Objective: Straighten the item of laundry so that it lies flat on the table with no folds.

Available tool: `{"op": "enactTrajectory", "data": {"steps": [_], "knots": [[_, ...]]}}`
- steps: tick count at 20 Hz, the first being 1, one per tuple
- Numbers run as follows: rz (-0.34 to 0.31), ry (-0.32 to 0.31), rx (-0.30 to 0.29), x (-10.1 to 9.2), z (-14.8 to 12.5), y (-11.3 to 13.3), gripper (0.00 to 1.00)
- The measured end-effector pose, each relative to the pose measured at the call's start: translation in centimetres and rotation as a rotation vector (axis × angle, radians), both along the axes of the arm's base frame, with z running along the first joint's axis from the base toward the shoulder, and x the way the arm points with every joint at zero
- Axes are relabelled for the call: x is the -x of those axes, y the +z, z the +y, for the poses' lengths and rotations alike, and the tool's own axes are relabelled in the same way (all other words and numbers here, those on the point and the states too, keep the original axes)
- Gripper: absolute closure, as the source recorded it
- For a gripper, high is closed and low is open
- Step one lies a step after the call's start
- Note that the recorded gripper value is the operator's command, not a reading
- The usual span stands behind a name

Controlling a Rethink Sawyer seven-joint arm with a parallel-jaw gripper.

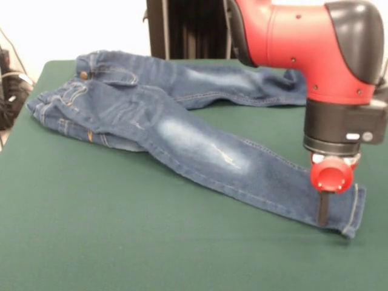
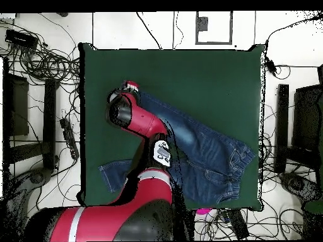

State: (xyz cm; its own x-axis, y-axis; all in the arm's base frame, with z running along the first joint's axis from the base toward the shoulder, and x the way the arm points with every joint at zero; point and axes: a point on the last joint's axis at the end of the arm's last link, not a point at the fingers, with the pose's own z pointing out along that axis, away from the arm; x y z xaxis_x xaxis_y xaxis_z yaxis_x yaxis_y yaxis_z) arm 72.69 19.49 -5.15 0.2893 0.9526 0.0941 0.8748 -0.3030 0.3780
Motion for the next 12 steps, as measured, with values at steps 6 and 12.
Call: {"op": "enactTrajectory", "data": {"steps": [6, 12], "knots": [[-0.048, -0.063, -0.026, -2.9, 1.4, -0.1, 1.00], [-0.073, -0.093, -0.011, -4.7, 2.8, -0.6, 1.00]]}}
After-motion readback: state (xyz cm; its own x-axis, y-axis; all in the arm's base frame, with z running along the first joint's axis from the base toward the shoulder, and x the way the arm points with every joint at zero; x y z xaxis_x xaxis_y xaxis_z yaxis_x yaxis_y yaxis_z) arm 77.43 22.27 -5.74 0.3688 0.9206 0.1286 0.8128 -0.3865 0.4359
